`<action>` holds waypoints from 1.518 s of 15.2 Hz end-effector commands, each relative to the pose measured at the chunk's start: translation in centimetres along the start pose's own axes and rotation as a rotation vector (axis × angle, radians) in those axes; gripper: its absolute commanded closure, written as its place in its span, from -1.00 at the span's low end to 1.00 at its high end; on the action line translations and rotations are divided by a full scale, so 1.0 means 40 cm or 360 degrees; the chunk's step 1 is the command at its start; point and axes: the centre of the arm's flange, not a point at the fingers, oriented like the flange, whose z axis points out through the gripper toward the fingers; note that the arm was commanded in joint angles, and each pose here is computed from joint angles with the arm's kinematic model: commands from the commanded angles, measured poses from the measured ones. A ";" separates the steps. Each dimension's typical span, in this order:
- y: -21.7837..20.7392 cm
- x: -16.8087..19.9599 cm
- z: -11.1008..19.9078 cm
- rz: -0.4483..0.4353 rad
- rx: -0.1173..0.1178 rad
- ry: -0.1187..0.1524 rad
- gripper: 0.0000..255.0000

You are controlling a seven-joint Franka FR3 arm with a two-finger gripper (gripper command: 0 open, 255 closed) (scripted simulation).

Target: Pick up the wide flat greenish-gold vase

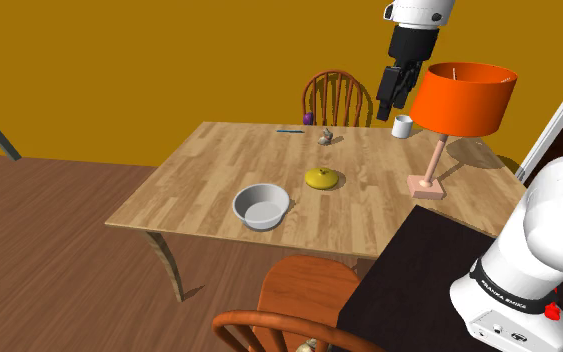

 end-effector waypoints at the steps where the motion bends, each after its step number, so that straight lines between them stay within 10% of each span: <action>1: 0.000 0.000 0.000 0.0000 0.0000 0.0000 -1.00; 23: 0.341 0.372 0.512 -0.0085 -0.0050 0.0011 -1.00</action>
